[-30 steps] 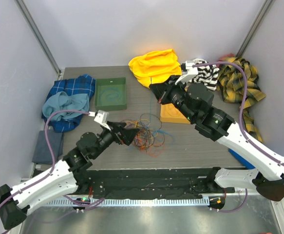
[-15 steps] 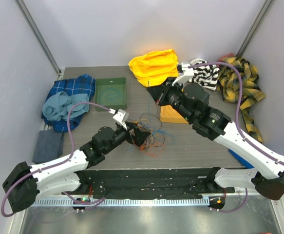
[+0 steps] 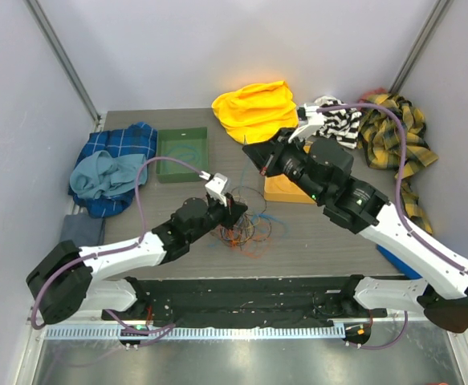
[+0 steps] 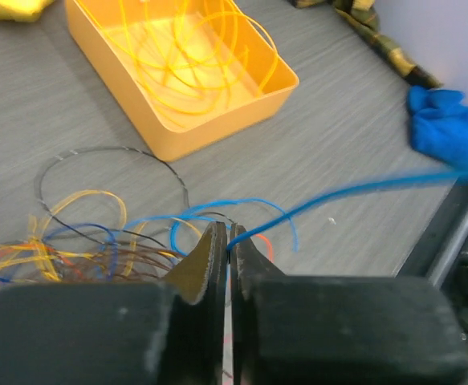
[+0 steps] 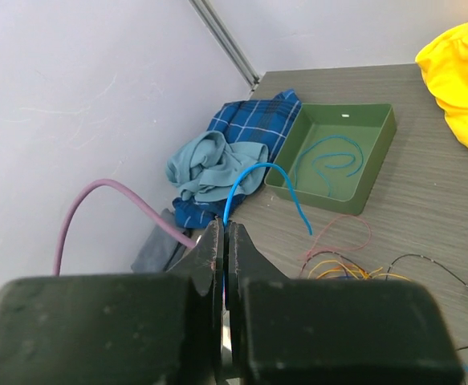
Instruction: Untangle the cables
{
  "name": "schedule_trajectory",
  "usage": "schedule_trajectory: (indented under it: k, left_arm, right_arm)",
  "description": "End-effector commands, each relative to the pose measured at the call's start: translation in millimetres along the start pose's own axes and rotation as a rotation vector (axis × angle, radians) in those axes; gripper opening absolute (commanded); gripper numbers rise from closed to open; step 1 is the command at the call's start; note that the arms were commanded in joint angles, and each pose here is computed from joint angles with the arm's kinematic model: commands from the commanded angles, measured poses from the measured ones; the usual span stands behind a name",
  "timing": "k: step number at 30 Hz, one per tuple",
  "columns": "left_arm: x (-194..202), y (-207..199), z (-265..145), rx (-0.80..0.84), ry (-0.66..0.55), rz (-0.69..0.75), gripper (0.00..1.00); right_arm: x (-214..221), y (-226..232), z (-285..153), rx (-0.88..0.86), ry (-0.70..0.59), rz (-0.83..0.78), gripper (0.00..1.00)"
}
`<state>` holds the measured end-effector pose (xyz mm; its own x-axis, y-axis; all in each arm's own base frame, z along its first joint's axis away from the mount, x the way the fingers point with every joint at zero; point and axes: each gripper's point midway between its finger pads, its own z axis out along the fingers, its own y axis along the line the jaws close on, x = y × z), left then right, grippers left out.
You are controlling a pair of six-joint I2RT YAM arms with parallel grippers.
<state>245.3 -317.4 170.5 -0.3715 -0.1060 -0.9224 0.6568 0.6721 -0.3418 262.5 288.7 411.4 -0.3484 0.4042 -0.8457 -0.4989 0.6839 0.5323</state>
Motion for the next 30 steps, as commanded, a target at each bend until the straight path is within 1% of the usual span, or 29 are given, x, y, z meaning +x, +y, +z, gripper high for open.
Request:
schedule_trajectory:
  k: [1, 2, 4, 5, 6, 7, 8, 9, 10, 11, 12, 13, 15, 16, 18, 19, 21, 23, 24, 25, 30]
  left_arm:
    - [-58, -4, -7, -0.044, -0.145, 0.019, 0.0]
    - [-59, -2, -12, -0.06, -0.133, 0.024, 0.0]
    - [-82, 2, -21, -0.11, -0.173, 0.031, 0.0]
    - [-85, 7, -30, -0.15, -0.151, 0.031, 0.0]
    - [-93, 18, -34, -0.202, -0.147, 0.002, 0.0]
    - [-121, 16, -38, -0.218, -0.164, -0.024, 0.0]
    - [-113, 26, -42, -0.258, -0.081, -0.044, 0.0]
    - [-125, 41, -46, -0.299, -0.078, -0.088, 0.0]
    - [-156, 33, -51, -0.272, -0.116, -0.107, 0.0]
    - [-170, 36, -55, -0.287, -0.128, -0.119, 0.0]
    - [-176, 50, -60, -0.336, -0.111, -0.127, 0.0]
    - [-208, 43, -68, -0.326, -0.168, -0.124, 0.0]
    - [-228, 48, -75, -0.362, -0.176, -0.111, 0.0]
    - [-258, 42, -86, -0.371, -0.234, -0.093, 0.0]
    - [-279, 39, -91, -0.383, -0.262, -0.071, 0.0]
    - [-299, 34, -100, -0.384, -0.3, -0.062, 0.0]
    - [-324, 30, -105, -0.395, -0.342, -0.05, 0.0]
    - [-332, 36, -107, -0.439, -0.344, -0.022, 0.0]
    - [-342, 35, -110, -0.446, -0.365, -0.016, 0.0]
    - [-339, 41, -103, -0.464, -0.341, -0.011, 0.0]
    - [-350, 71, -99, -0.559, -0.35, -0.02, 0.0]
  right_arm:
    - [-37, 15, -28, -0.043, -0.097, 0.034, 0.01]
    - [-35, 11, -30, -0.035, -0.096, 0.03, 0.16]
    - [-31, 2, -32, 0.002, -0.09, 0.025, 0.42]
    - [-28, -2, -31, 0.016, -0.086, 0.027, 0.58]
    - [-21, -8, -32, 0.038, -0.068, 0.022, 0.62]
    - [-18, -13, -32, 0.057, -0.063, 0.021, 0.65]
    - [-9, -21, -32, 0.083, -0.047, 0.018, 0.67]
    - [-8, -23, -34, 0.086, -0.047, 0.019, 0.68]
    - [-4, -27, -35, 0.095, -0.042, 0.018, 0.68]
    - [5, -34, -35, 0.115, -0.031, 0.015, 0.67]
    - [6, -36, -38, 0.114, -0.034, 0.02, 0.67]
    - [8, -38, -40, 0.115, -0.032, 0.021, 0.66]
    - [18, -46, -41, 0.134, -0.018, 0.017, 0.65]
    - [18, -48, -45, 0.136, -0.023, 0.02, 0.65]
    - [25, -55, -48, 0.151, -0.014, 0.014, 0.65]
    - [24, -55, -52, 0.149, -0.021, 0.017, 0.64]
    - [32, -62, -54, 0.159, -0.01, 0.017, 0.64]
    - [37, -65, -57, 0.162, -0.004, 0.019, 0.64]
    - [40, -67, -58, 0.163, 0.0, 0.021, 0.64]
    - [41, -67, -59, 0.163, 0.003, 0.023, 0.63]
    - [48, -74, -66, 0.171, 0.012, 0.019, 0.63]
